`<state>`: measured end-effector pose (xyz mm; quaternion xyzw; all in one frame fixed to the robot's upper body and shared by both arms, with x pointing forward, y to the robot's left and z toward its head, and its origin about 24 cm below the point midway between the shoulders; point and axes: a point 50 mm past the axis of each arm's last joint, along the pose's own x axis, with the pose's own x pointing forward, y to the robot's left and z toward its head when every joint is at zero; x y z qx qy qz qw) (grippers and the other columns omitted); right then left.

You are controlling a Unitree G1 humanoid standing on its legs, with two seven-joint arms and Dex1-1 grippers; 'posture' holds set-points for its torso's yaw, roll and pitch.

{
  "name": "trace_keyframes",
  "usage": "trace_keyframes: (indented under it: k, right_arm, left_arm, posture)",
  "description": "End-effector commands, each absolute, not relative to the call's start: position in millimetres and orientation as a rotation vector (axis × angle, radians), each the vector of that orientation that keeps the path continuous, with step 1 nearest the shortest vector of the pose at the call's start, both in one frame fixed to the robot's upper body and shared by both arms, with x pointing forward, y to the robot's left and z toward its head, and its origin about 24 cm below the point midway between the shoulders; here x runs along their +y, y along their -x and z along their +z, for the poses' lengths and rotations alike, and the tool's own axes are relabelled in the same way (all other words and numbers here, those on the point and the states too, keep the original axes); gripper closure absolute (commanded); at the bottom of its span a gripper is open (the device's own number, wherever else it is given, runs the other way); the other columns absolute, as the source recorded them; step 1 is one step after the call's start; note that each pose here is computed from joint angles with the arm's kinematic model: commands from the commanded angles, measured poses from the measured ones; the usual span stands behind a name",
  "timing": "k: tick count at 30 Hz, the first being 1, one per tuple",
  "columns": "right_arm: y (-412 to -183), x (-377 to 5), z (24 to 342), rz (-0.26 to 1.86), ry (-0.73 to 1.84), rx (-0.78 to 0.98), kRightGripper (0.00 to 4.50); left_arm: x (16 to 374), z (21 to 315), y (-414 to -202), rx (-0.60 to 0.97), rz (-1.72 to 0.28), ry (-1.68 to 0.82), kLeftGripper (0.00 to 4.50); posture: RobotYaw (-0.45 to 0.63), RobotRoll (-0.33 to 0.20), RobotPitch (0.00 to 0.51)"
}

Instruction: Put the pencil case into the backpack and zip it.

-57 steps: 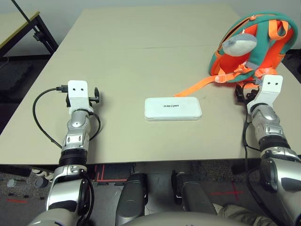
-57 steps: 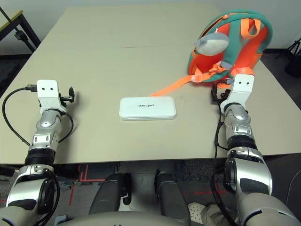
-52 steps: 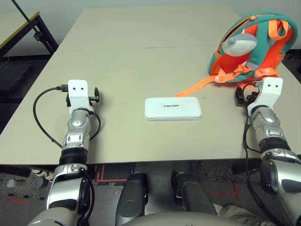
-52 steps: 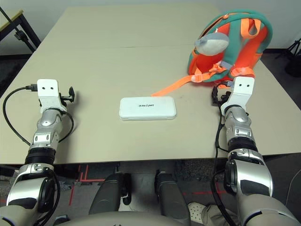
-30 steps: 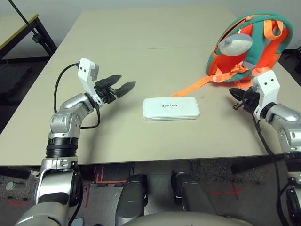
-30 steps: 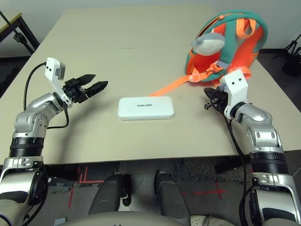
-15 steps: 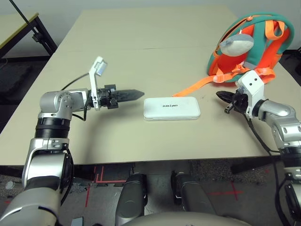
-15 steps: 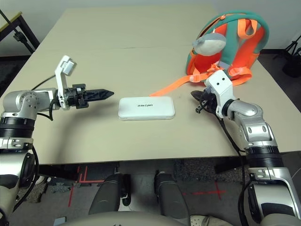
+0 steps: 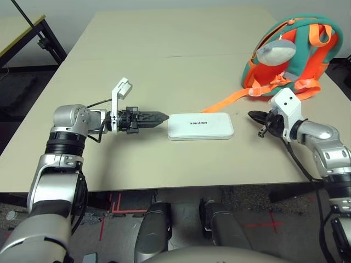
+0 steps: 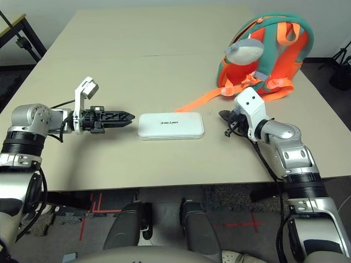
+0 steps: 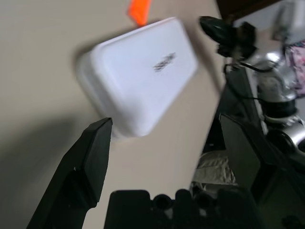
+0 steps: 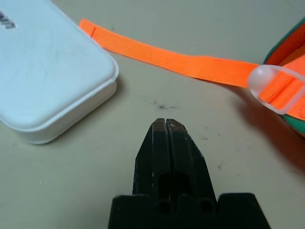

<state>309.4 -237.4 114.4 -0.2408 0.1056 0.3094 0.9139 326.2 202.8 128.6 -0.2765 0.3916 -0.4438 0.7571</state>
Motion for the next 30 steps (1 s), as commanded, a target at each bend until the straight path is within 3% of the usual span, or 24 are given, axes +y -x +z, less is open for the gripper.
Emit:
trace_keyframes:
  k: [1, 14, 22, 30]
  right_arm:
    - [-311.6, -230.0, 107.8, 0.654, 0.525, 0.224, 4.44]
    - [-318.1, -223.2, 104.9, 0.696, 0.765, 0.245, 4.44]
    - [-305.4, -210.3, 115.8, 0.836, 0.927, 0.306, 4.44]
    - [-310.2, -187.7, 113.1, 0.894, 0.974, 0.3, 4.44]
  left_arm:
    - [198.6, 126.2, -331.5, 0.878, -0.951, 0.598, 0.0]
    - [188.5, 109.6, -342.5, 0.913, -0.917, 0.591, 0.0]
    - [187.7, 110.6, -342.9, 0.956, -0.913, 0.532, 0.0]
    - [186.8, 118.8, -346.6, 0.958, -0.922, 0.5, 0.0]
  posture:
    - [0.11, 0.0, 0.146]
    - [0.05, 0.0, 0.143]
    - [0.06, 0.0, 0.144]
    - [0.07, 0.0, 0.13]
